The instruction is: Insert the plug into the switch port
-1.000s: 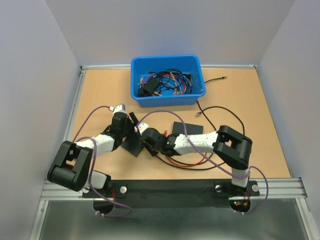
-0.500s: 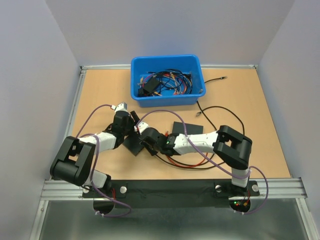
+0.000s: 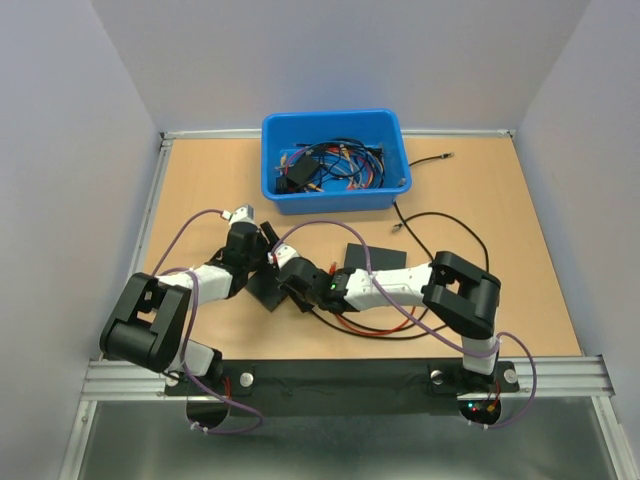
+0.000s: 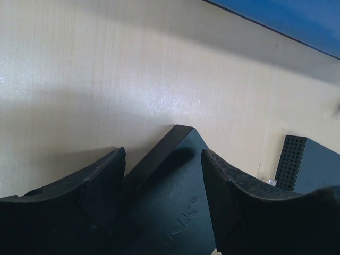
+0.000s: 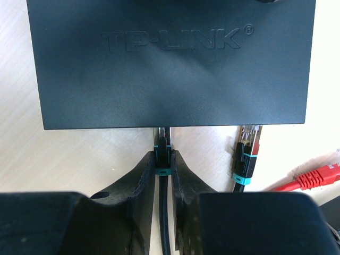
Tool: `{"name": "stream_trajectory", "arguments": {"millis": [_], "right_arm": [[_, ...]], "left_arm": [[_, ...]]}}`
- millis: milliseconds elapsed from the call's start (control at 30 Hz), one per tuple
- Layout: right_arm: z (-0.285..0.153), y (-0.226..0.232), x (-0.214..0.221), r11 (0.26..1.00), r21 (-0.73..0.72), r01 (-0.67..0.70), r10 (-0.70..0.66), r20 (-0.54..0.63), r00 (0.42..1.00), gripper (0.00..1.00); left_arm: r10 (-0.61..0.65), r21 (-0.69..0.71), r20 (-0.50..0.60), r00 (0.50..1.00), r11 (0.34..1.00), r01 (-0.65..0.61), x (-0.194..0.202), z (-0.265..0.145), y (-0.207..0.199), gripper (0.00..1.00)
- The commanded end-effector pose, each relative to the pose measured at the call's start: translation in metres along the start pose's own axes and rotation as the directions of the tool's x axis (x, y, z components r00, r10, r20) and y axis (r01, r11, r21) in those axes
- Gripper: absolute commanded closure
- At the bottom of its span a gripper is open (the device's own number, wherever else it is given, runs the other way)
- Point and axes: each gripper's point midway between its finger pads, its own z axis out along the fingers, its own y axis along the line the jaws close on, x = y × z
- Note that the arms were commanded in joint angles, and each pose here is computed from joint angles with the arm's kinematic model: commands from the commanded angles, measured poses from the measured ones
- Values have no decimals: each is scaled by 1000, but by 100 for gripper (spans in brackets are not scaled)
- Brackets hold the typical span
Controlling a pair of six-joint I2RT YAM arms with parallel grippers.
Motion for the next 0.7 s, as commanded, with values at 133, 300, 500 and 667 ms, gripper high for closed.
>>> {"name": "stream_trajectory", "arguments": {"millis": [133, 300, 500, 667], "right_arm": [[4, 4, -52, 998, 9, -65, 63, 165, 984, 99], [6, 5, -49, 997, 6, -73, 71, 161, 984, 100], [5, 5, -49, 996, 3, -86, 84, 167, 982, 99], [7, 4, -49, 995, 10, -99, 96, 179, 979, 100]], "left_arm": [[-26, -45, -212, 977, 999, 17, 60, -11, 19, 31], [-26, -41, -211, 977, 999, 17, 60, -10, 19, 31], [-28, -46, -213, 977, 999, 18, 60, -10, 19, 32], [-30, -53, -217, 976, 998, 19, 61, -8, 21, 35]]}}
